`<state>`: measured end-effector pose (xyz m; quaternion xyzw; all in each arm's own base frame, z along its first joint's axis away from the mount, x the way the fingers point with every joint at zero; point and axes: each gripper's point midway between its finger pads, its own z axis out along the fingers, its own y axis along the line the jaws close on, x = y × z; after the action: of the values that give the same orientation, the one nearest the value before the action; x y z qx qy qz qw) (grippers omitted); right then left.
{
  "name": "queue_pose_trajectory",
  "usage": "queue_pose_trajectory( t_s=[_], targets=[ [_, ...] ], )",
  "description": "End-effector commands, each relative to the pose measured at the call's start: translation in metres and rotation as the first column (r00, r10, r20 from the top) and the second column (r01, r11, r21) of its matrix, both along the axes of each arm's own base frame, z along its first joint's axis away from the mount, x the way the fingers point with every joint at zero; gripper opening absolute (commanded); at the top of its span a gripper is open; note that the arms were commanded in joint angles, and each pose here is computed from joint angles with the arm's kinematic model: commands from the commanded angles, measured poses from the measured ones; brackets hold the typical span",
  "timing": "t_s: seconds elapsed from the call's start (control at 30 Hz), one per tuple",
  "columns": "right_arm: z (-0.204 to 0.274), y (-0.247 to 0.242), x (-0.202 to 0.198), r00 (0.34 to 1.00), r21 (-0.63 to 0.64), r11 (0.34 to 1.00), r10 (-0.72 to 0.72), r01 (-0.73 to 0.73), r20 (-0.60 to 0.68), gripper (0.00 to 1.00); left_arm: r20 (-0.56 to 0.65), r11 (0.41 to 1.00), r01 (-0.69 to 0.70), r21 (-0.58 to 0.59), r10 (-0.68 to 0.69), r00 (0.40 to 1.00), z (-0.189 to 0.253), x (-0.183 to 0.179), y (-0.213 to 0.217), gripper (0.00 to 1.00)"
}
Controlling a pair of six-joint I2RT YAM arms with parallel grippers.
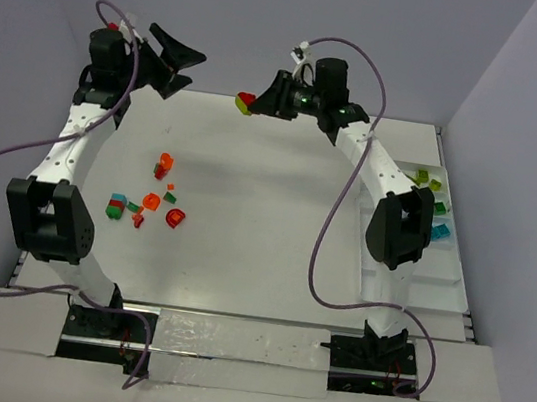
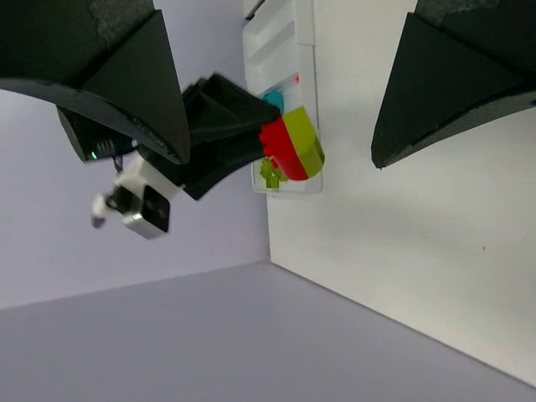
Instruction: Sort the legos into containers by color
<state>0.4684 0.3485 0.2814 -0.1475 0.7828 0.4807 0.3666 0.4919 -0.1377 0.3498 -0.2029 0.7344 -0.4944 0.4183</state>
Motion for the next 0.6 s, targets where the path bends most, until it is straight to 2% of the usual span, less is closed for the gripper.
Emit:
queue_pose_trajectory(
  t_s=[0.0,0.03,0.07,0.27,0.37,0.47,0.53,0.57],
  targets=[
    [0.089,-0.023,-0.031,0.977,0.174,0.971,0.136,-0.164,0.164,0.0,0.361,0.978,0.202,0.046,-0.205,0.91,0.068,-0.054,-0.003,0.99],
    [0.09,-0.025,-0.034,0.976,0.184,0.966,0.152,-0.18,0.159,0.0,0.318,0.969,0.244,0.025,-0.239,0.917,0.054,-0.059,-0.004,0.99],
    [0.091,-0.029,-0.037,0.977,0.206,0.96,0.16,-0.188,0.145,0.0,0.346,0.957,0.287,0.038,-0.282,0.895,0.048,-0.07,-0.008,0.99],
    [0.091,-0.04,-0.061,0.967,0.286,0.924,0.241,-0.254,0.081,0.0,0.379,0.934,0.336,0.121,-0.356,0.854,0.033,-0.096,-0.01,0.99],
    [0.091,-0.04,-0.07,0.96,0.314,0.908,0.271,-0.278,0.066,0.0,0.369,0.92,0.371,0.125,-0.391,0.843,0.019,-0.104,-0.015,0.98],
    [0.101,-0.038,-0.077,0.95,0.348,0.884,0.298,-0.312,0.093,0.0,0.37,0.893,0.431,0.125,-0.445,0.815,0.011,-0.113,-0.023,0.9],
    [0.103,-0.035,-0.083,0.939,0.363,0.867,0.333,-0.341,0.088,0.0,0.379,0.875,0.465,0.133,-0.478,0.792,0.007,-0.117,-0.032,0.79],
    [0.104,-0.034,-0.084,0.935,0.366,0.861,0.343,-0.352,0.094,0.0,0.394,0.861,0.487,0.146,-0.502,0.77,0.007,-0.119,-0.042,0.78]
  ],
)
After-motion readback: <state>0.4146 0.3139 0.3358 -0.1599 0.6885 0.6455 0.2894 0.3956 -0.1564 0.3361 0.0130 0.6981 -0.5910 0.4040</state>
